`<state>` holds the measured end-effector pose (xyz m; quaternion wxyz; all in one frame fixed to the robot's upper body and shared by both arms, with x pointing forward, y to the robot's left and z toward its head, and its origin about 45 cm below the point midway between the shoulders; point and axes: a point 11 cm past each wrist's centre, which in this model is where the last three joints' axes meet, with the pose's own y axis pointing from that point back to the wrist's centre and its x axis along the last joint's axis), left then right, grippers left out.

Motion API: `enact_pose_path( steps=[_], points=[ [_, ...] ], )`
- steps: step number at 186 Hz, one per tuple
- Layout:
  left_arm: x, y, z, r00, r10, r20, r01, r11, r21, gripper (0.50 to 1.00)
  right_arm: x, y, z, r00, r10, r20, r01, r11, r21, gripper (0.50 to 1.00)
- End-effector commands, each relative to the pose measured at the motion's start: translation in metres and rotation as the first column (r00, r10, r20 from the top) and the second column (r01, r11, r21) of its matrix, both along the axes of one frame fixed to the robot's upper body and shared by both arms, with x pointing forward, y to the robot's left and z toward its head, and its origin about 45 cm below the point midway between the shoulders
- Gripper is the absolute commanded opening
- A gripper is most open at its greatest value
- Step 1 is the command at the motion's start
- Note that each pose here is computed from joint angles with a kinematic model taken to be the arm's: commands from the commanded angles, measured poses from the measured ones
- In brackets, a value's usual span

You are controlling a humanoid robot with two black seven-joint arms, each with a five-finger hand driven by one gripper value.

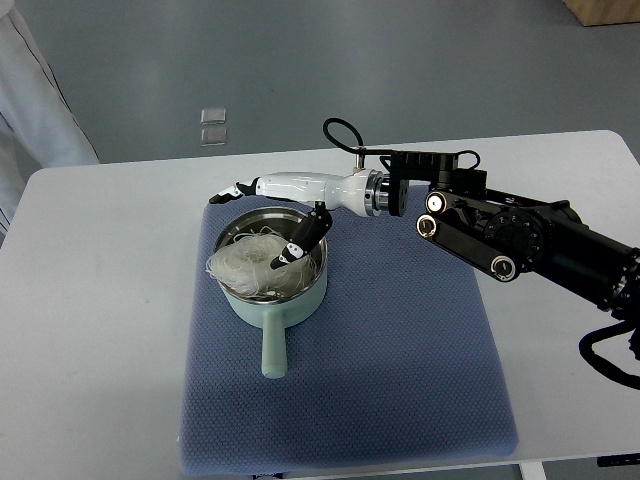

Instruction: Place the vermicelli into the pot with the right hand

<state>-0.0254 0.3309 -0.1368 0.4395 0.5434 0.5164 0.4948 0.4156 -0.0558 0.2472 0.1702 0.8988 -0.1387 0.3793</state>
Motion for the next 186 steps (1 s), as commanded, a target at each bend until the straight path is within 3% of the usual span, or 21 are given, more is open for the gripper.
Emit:
enact_pose_path(
  steps=[1, 27, 79, 130, 186],
  points=[
    [0.0, 0.0, 0.0, 1.0, 0.0, 0.0, 0.0, 1.0, 0.001, 1.0, 0.014, -0.02, 0.019, 0.997, -0.07, -0.019, 0.071, 0.994, 0.087, 0.923],
    [0.0, 0.0, 0.0, 1.0, 0.001, 0.0, -0.001, 1.0, 0.001, 1.0, 0.033, -0.046, 0.049, 0.98, -0.17, -0.108, 0.195, 0.935, 0.297, 0.924],
    [0.0, 0.0, 0.0, 1.0, 0.001, 0.0, -0.001, 1.0, 0.0, 1.0, 0.046, -0.125, 0.023, 0.846, -0.346, -0.406, 0.528, 0.656, 0.539, 0.924],
    [-0.001, 0.0, 0.0, 1.0, 0.002, -0.001, -0.002, 1.0, 0.0, 1.0, 0.044, -0.192, -0.046, 0.584, -0.439, -0.683, 0.812, 0.32, 0.488, 0.924],
    [-0.001, 0.0, 0.0, 1.0, 0.002, -0.001, -0.002, 1.0, 0.001, 1.0, 0.036, -0.213, -0.074, 0.442, -0.368, -0.818, 0.895, 0.124, 0.428, 0.924]
  ],
)
